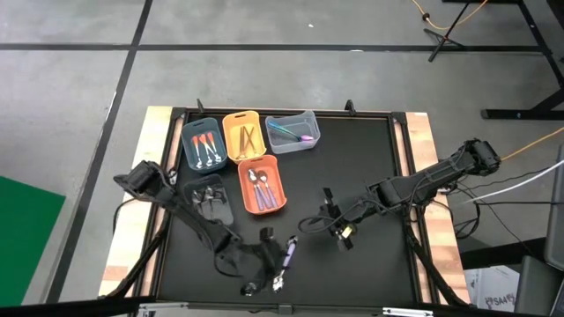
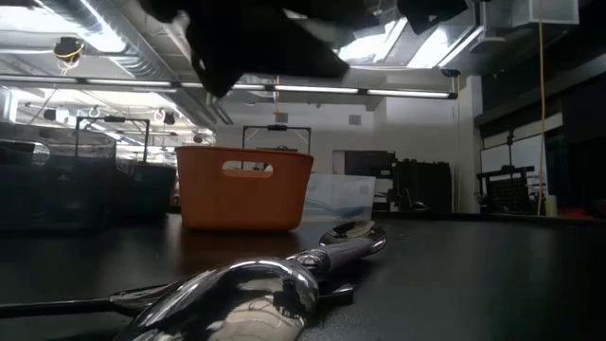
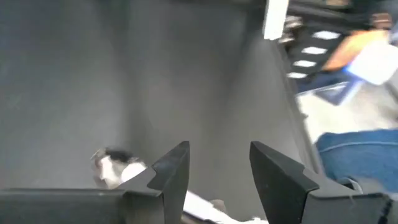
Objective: Sort silverware by color (type)
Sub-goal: Put the black spoon into the black bin
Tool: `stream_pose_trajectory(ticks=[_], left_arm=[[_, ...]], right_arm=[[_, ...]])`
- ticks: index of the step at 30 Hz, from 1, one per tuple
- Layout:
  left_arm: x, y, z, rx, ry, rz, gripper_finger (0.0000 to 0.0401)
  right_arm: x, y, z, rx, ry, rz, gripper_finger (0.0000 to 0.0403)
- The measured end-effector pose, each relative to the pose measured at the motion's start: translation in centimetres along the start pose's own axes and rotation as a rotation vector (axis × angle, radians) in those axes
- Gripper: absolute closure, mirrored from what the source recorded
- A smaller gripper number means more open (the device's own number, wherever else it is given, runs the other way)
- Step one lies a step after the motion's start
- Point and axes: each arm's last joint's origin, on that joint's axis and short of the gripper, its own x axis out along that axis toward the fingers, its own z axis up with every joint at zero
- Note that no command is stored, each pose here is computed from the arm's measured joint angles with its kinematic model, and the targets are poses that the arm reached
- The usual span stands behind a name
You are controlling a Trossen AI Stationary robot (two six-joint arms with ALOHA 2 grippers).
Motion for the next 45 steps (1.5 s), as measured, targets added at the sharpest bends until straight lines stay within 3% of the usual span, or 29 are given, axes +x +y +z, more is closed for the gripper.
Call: stream_pose_trajectory(ticks=[4, 8, 16, 30, 45], left_arm=[[1.2, 0.6, 1.2, -0.128, 0.116, 0.099, 0.0239], [2.1, 1.2, 1.2, -0.167, 0.224, 0.184, 0.0239], [3.3, 1.2, -0.6, -0.149, 0.328, 0.168, 0.0239], [3.4, 1.2, -0.8, -0.141, 0.336, 0.176, 0.0239], [4.6, 1.3, -2.9, -0.115, 0.381, 0.199, 0.0239]], right_arm=[[0.0, 0.0, 0.0, 0.000, 0.000, 0.000, 0.0311], [0.0, 0.0, 0.0, 0.000, 0.000, 0.000, 0.0311], [0.0, 0.0, 0.0, 0.000, 0.000, 0.000, 0.0311], [0.0, 0.0, 0.0, 0.000, 0.000, 0.000, 0.0311], [0.0, 0.0, 0.0, 0.000, 0.000, 0.000, 0.0311]])
